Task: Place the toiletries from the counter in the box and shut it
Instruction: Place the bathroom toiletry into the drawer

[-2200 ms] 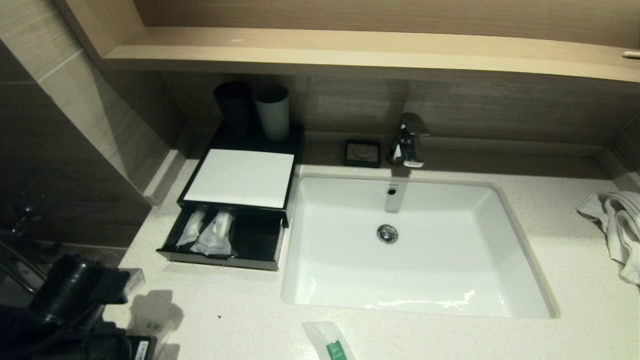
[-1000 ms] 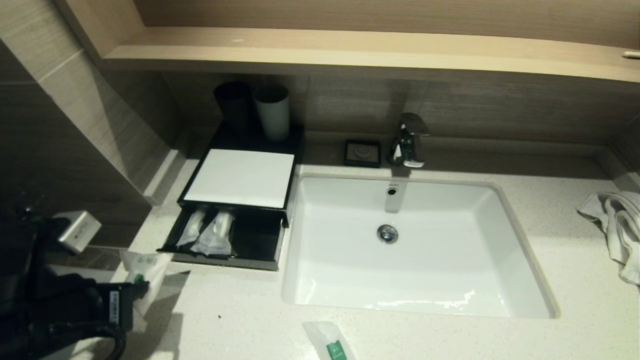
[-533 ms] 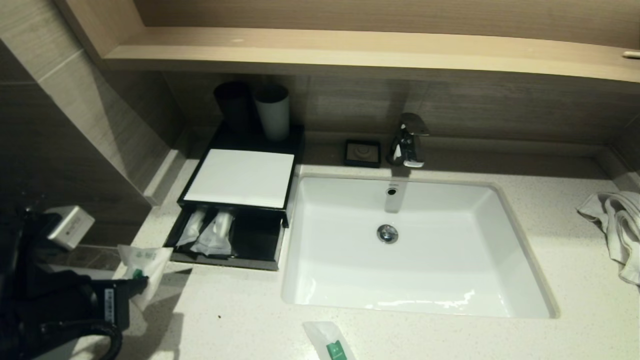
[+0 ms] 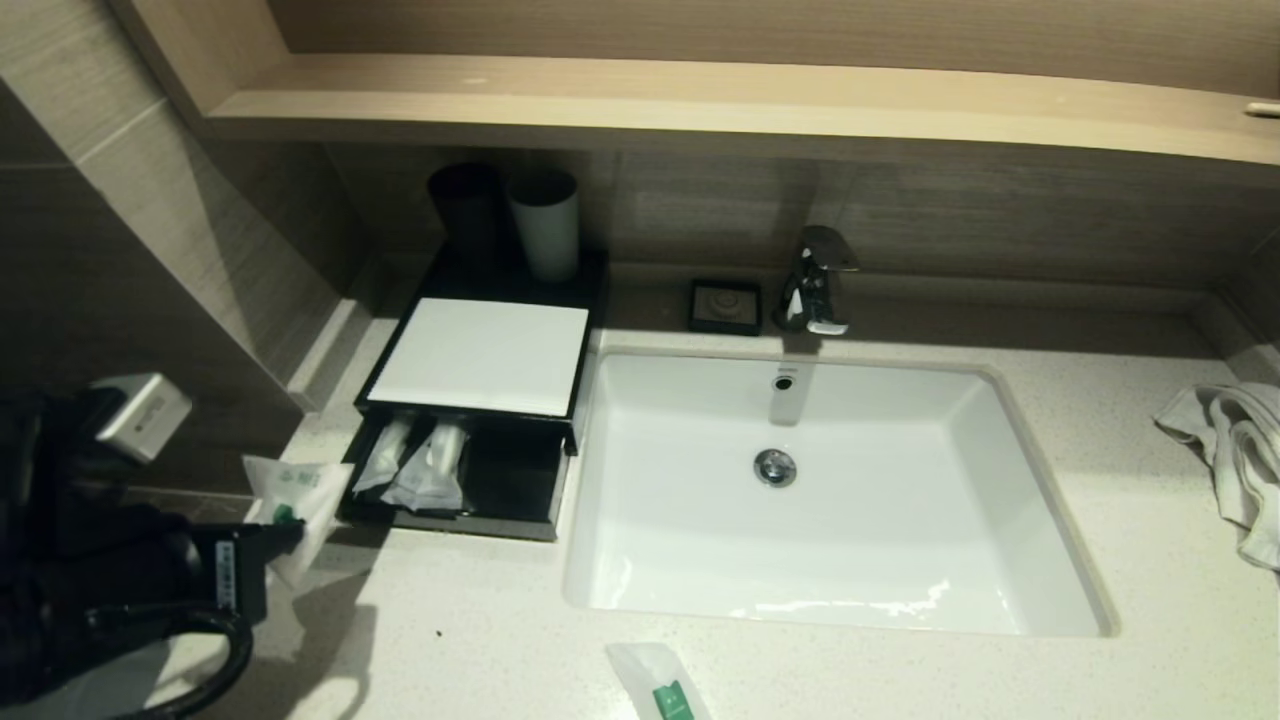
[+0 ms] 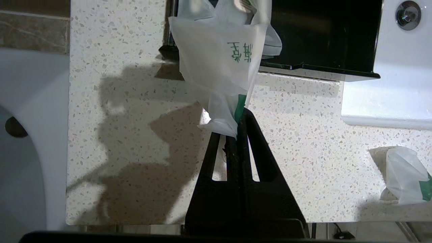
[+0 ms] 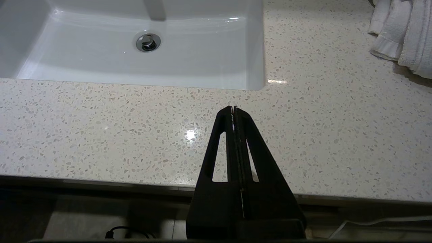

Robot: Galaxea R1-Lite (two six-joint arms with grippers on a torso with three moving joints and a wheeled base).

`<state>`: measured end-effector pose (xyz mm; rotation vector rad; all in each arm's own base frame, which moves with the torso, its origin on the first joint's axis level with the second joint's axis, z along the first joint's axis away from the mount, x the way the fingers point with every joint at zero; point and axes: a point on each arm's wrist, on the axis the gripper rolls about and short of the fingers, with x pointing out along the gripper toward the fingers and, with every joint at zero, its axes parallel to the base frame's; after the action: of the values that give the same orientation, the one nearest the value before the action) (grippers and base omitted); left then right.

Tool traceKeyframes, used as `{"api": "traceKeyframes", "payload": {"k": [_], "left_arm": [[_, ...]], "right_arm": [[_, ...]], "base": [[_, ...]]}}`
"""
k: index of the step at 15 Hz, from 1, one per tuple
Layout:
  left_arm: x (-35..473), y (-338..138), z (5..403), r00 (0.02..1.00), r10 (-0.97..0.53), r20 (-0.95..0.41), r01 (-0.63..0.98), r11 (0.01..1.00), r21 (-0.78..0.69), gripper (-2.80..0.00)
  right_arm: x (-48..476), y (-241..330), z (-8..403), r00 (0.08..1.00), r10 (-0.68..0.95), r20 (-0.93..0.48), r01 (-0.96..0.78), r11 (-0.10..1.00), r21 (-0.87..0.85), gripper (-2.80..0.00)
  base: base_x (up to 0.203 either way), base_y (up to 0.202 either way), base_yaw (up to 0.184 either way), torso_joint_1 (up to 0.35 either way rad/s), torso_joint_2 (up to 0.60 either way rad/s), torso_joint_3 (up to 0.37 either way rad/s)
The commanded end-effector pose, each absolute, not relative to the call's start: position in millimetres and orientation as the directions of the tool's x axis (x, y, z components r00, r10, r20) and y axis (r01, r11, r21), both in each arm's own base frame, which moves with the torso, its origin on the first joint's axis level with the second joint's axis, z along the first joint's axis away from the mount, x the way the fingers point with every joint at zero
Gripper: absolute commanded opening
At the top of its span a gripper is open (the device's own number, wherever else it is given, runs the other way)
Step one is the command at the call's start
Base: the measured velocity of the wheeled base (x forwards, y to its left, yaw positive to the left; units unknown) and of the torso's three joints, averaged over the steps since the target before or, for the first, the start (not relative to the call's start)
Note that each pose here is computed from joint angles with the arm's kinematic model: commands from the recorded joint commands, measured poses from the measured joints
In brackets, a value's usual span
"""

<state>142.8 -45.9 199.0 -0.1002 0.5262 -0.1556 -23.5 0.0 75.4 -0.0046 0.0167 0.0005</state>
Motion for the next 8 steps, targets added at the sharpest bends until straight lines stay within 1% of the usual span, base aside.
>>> {"api": "traceKeyframes", "payload": {"k": [1,8], "left_arm": [[145.6,-52.0,200.8,0.847,-0.199,-0.493,0.152,0.979,-0.134,-2.8],[167.9,-74.3,202.2,0.814,-0.241,-0.528,0.211,0.97,-0.119,-2.8]], "right_arm": [[-23.5,0.0,75.4,1.0,0.001,-0.017,-0.002,1.0,-0.005,-2.8],[-23.5,0.0,75.4,1.0,0.002,-0.017,-0.002,1.0,-0.005,-2.8]], "base": [[0.0,0.0,0.0,0.0,0.0,0.0],[0.0,0.0,0.0,0.0,0.0,0.0]]}}
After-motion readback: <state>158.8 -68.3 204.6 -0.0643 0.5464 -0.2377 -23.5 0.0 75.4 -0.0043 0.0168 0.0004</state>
